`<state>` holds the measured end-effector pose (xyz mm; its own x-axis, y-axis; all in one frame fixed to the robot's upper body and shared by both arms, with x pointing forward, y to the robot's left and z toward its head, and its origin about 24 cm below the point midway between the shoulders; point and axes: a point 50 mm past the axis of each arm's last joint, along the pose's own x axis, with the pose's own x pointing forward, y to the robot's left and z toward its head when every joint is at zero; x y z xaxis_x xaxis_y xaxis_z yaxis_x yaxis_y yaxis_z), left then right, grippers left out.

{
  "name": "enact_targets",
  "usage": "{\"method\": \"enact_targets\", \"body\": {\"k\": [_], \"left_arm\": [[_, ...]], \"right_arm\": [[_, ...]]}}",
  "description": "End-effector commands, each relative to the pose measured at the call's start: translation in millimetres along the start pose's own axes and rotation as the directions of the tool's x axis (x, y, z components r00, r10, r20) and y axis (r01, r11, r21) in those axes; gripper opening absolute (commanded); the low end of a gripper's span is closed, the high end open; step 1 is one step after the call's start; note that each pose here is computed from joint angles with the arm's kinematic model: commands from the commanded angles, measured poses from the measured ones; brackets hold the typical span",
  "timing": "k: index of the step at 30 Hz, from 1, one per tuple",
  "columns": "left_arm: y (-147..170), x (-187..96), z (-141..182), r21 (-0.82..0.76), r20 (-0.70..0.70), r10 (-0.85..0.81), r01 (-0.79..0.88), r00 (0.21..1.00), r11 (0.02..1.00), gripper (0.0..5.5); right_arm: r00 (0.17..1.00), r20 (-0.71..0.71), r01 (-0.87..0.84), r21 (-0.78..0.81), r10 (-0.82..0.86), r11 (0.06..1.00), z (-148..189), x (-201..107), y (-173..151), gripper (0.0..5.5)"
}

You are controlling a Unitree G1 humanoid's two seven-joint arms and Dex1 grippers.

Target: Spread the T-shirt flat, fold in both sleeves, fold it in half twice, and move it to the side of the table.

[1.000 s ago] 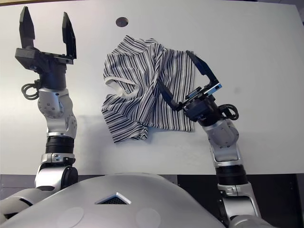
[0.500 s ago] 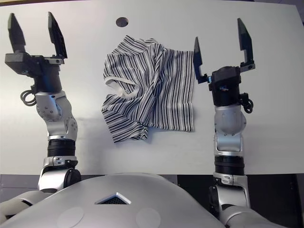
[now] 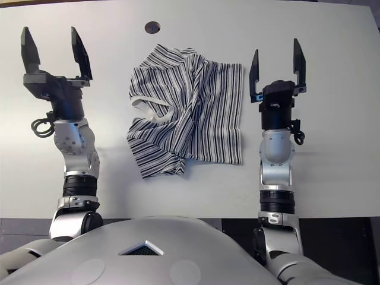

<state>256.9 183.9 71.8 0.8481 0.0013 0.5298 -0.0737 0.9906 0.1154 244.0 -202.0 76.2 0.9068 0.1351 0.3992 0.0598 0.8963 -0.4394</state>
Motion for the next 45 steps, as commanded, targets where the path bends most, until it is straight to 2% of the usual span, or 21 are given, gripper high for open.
{"method": "enact_targets", "body": {"k": [1, 4, 7, 9, 10, 12, 13, 15, 16, 19, 24, 27, 31, 33, 35, 37, 40, 41, 42, 43, 45], "left_arm": [[-3.7, -1.6, -5.3, 0.006, -0.031, -0.014, 0.015, 0.999, 1.0, 4.33], [-5.0, -2.9, -5.4, 0.008, -0.029, -0.02, 0.02, 0.999, 1.0, 4.33], [-5.7, -1.7, -4.3, 0.014, -0.018, -0.022, 0.022, 1.0, 1.0, 3.92], [-5.2, -0.8, -4.0, 0.015, -0.016, -0.012, 0.012, 1.0, 1.0, 3.88], [-3.3, 0.5, -2.9, 0.016, -0.011, -0.006, 0.006, 1.0, 1.0, 3.88], [0.2, 3.6, -0.5, 0.021, 0.002, 0.001, -0.001, 1.0, 1.0, 3.88], [2.6, 5.6, 1.0, 0.028, 0.011, 0.004, -0.005, 1.0, 1.0, 3.88], [6.9, 8.7, 3.2, 0.045, 0.025, 0.008, -0.009, 1.0, 0.999, 3.88], [8.9, 10.3, 4.3, 0.052, 0.031, 0.011, -0.012, 0.999, 0.999, 3.88], [12.2, 15.1, 6.4, 0.069, 0.046, 0.014, -0.017, 0.999, 0.997, 3.88], [9.5, 19.9, 7.9, 0.089, 0.062, -0.012, 0.006, 0.998, 0.996, 3.88], [6.4, 20.5, 9.9, 0.117, 0.071, -0.062, 0.053, 0.996, 0.992, 3.88], [5.2, 25.2, 13.2, 0.192, 0.084, -0.156, 0.137, 0.984, 0.972, 3.88], [6.7, 28.2, 14.4, 0.218, 0.089, -0.177, 0.154, 0.98, 0.964, 3.88], [7.6, 30.9, 14.3, 0.228, 0.091, -0.176, 0.151, 0.98, 0.962, 3.88], [4.7, 31.7, 14.0, 0.229, 0.095, -0.184, 0.158, 0.978, 0.96, 3.88], [4.4, 30.8, 12.8, 0.239, 0.09, -0.198, 0.172, 0.976, 0.956, 3.88], [5.3, 31.0, 11.8, 0.248, 0.083, -0.204, 0.178, 0.975, 0.952, 3.88], [5.6, 31.5, 10.8, 0.254, 0.078, -0.21, 0.185, 0.975, 0.949, 3.88], [5.2, 31.6, 10.0, 0.259, 0.073, -0.218, 0.193, 0.973, 0.947, 3.88], [1.2, 31.4, 6.8, 0.282, 0.058, -0.255, 0.229, 0.965, 0.932, 3.88]], "right_arm": [[1.0, -0.013, 0.018, 0.008, -0.018, 1.0, -3.1, 2.9, 0.4, 3.45], [1.0, -0.005, 0.016, 0.001, -0.016, 1.0, -2.6, 1.3, 1.4, 3.45], [0.999, 0.023, -0.022, -0.015, 0.022, 1.0, 1.4, -0.2, 1.5, 3.41], [0.993, 0.044, -0.108, -0.039, 0.109, 0.993, 4.4, -3.5, 4.7, 3.41], [0.967, 0.047, -0.245, -0.08, 0.249, 0.966, 5.6, -11.2, 10.9, 3.41], [0.865, 0.025, -0.491, -0.165, 0.501, 0.856, 6.7, -32.3, 19.5, 3.41], [0.779, 0.002, -0.613, -0.203, 0.627, 0.763, 8.2, -47.2, 21.1, 3.41], [0.637, -0.049, -0.753, -0.251, 0.769, 0.608, 10.5, -68.1, 19.0, 3.41], [0.594, -0.068, -0.785, -0.267, 0.802, 0.559, 12.9, -70.5, 15.7, 3.41], [0.504, -0.131, -0.834, -0.33, 0.854, 0.442, 13.8, -60.4, 13.7, 3.41], [0.371, -0.268, -0.884, -0.396, 0.889, 0.249, -8.3, -41.9, 34.3, 3.41], [0.254, -0.318, -0.92, -0.372, 0.913, 0.126, -19.8, -53.6, 41.9, 3.41], [0.119, -0.411, -0.949, -0.315, 0.904, -0.018, -30.6, -74.2, 14.7, 3.41], [0.113, -0.478, -0.95, -0.31, 0.871, -0.047, -37.8, -64.0, -4.5, 3.41], [0.18, -0.561, -0.931, -0.363, 0.808, -0.045, -51.0, -33.3, -15.3, 3.41], [0.235, -0.645, -0.911, -0.406, 0.727, -0.066, -69.0, 3.5, -12.0, 3.41], [0.252, -0.726, -0.894, -0.428, 0.64, -0.133, -86.5, 32.1, -0.7, 3.41], [0.28, -0.749, -0.877, -0.454, 0.601, -0.158, -90.8, 41.7, 4.7, 3.41], [0.326, -0.758, -0.855, -0.491, 0.564, -0.166, -92.4, 52.7, 9.8, 3.41], [0.408, -0.745, -0.821, -0.552, 0.527, -0.146, -90.7, 66.8, 15.6, 3.41], [0.568, -0.687, -0.743, -0.664, 0.452, -0.076, -82.9, 92.0, 25.8, 3.41]]}}
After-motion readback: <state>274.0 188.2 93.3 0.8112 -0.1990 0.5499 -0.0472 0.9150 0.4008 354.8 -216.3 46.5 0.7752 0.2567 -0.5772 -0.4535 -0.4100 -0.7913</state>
